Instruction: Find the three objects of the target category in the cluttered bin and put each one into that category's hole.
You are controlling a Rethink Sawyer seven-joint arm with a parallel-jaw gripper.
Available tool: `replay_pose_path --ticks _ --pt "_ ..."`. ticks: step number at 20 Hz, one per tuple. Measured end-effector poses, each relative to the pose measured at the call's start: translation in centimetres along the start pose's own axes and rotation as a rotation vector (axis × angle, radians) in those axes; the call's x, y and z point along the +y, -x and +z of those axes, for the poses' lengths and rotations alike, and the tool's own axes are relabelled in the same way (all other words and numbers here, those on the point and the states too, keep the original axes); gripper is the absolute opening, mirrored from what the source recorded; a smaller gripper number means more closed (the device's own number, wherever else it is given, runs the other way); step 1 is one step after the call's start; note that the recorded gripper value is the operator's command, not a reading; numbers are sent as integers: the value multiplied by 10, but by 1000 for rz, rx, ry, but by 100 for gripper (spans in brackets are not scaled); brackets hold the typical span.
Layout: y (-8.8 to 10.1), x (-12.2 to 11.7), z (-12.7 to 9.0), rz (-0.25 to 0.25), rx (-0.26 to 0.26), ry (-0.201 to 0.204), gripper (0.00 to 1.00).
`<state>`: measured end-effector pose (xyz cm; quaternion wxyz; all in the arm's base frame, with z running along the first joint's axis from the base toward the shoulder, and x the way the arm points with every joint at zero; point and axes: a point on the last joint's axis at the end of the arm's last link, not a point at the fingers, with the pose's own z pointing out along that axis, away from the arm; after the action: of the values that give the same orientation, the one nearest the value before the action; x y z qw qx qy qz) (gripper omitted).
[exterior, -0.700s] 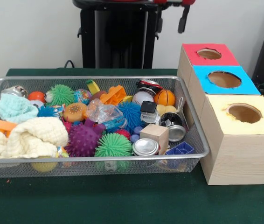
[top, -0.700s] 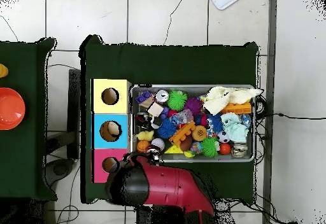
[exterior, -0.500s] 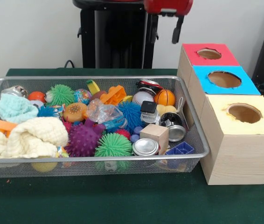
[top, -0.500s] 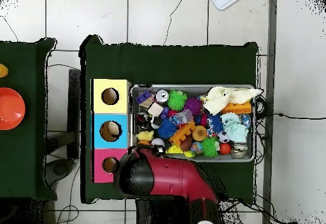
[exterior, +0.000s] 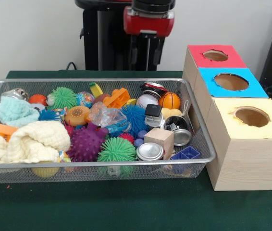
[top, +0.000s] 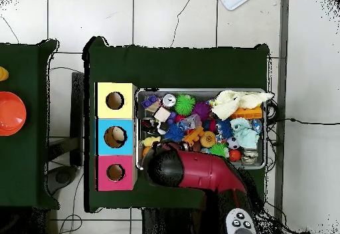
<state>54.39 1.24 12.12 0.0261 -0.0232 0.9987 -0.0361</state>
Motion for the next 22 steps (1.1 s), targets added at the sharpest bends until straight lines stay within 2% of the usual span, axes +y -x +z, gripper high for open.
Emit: replay_pose_path --ticks 6,13,22 --pt "1 -36 13 3 0 -7 100" --pt "11 -76 29 -59 -26 -47 100" --pt "32 -107 49 -91 -66 -49 100"
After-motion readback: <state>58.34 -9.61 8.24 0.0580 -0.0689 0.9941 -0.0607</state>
